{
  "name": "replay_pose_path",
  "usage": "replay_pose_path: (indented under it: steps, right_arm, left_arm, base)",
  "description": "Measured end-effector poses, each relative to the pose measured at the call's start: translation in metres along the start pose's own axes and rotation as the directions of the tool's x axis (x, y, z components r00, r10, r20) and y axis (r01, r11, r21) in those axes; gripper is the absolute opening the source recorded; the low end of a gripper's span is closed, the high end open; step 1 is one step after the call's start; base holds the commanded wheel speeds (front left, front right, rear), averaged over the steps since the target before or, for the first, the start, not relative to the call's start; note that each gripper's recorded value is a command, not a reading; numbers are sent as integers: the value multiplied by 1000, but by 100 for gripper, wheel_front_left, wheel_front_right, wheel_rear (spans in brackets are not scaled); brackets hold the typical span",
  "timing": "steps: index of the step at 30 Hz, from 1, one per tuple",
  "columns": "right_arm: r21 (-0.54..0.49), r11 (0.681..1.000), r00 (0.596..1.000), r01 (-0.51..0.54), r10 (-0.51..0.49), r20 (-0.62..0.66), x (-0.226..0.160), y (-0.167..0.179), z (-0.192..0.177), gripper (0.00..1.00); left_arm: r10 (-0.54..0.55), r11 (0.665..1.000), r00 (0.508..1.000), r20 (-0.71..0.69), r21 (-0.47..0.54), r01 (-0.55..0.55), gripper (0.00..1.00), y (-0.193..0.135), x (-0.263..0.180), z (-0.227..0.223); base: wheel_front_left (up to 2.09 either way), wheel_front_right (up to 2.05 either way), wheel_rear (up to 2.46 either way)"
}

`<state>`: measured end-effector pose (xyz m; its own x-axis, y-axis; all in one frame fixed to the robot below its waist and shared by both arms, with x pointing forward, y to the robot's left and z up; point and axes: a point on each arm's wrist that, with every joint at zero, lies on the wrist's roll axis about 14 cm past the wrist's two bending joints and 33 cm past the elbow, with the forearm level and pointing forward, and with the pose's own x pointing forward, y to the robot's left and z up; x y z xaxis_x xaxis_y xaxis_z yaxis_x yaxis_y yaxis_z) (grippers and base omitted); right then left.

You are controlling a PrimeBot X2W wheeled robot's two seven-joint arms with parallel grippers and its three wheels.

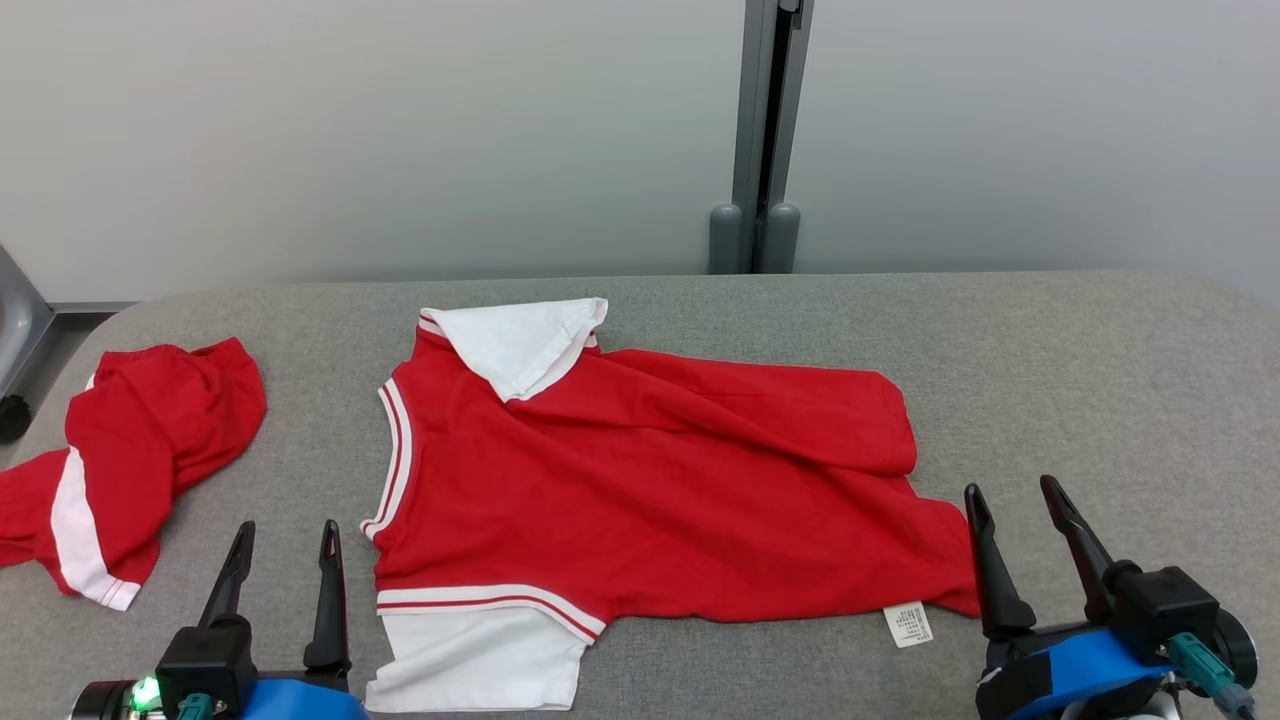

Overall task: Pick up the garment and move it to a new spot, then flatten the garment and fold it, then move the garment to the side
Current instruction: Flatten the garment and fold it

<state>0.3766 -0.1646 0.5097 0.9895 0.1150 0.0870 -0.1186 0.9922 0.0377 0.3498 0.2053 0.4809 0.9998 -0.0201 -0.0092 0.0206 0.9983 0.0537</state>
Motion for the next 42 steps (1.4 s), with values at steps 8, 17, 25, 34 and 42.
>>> replay_pose_path:
  steps: [8, 17, 25, 34, 42]
  right_arm:
    - [5, 1000, 999, 14, -13, -50, -4, -3, -15, 100]
    - [1, 999, 980, 38, -37, -193, -16, -11, -59, 100]
    - [-4, 999, 958, 40, -40, -284, -20, -15, -86, 100]
    - [-1, 999, 934, 42, -39, -354, -21, -16, -106, 100]
    - [8, 999, 919, 33, -27, -394, -20, -12, -117, 100]
  left_arm:
    - [-29, 1000, 999, -29, -7, 29, 100, -9, -2, -9]
    - [-92, 995, 975, -204, -55, 82, 100, -30, -23, -57]
    - [-138, 989, 924, -356, -93, 112, 100, -43, -46, -97]
    - [-146, 988, 888, -436, -113, 107, 100, -44, -54, -123]
    - [-143, 989, 881, -452, -109, 104, 100, -41, -46, -129]
  base:
    - [0, 0, 0]
    - [0, 0, 0]
    - [0, 0, 0]
    - [0, 0, 0]
    - [0, 0, 0]
